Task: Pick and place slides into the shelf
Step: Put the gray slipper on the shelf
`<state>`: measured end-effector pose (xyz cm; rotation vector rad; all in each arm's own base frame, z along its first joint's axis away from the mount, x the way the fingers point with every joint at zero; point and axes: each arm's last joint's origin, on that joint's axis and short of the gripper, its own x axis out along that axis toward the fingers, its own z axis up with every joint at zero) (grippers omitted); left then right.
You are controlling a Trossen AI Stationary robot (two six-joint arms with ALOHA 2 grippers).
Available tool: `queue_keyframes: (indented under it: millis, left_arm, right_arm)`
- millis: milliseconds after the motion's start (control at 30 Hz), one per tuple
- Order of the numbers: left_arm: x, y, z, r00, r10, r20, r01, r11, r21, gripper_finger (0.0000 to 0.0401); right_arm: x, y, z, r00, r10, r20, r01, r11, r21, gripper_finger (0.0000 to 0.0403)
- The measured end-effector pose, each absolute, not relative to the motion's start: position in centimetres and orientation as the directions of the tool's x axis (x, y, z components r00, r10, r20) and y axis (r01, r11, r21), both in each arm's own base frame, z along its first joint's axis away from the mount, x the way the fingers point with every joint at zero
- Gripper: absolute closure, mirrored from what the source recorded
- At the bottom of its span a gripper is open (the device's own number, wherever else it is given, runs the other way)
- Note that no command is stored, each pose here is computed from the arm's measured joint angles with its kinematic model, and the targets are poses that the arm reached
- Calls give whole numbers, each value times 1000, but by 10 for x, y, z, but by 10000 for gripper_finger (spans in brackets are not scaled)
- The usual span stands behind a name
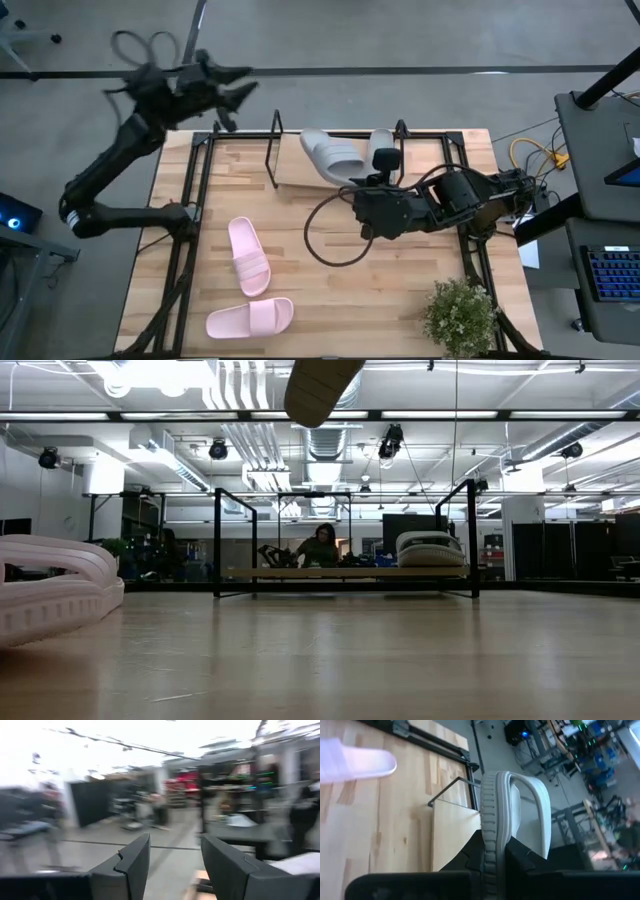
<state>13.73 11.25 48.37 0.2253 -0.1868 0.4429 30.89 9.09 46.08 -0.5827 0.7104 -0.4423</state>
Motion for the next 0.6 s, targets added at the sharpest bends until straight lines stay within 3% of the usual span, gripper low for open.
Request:
queue_keyframes:
  millis: [233, 600]
  left_arm:
    - [110, 91, 488, 852, 471, 227, -510, 845, 162, 239]
    - [117, 97, 475, 867, 482, 125, -497, 857, 141, 239]
  right_arm:
    - [312, 84, 463, 668, -594, -448, 355, 783, -510, 375]
    - [305, 79, 475, 686, -589, -426, 533, 806, -257, 377]
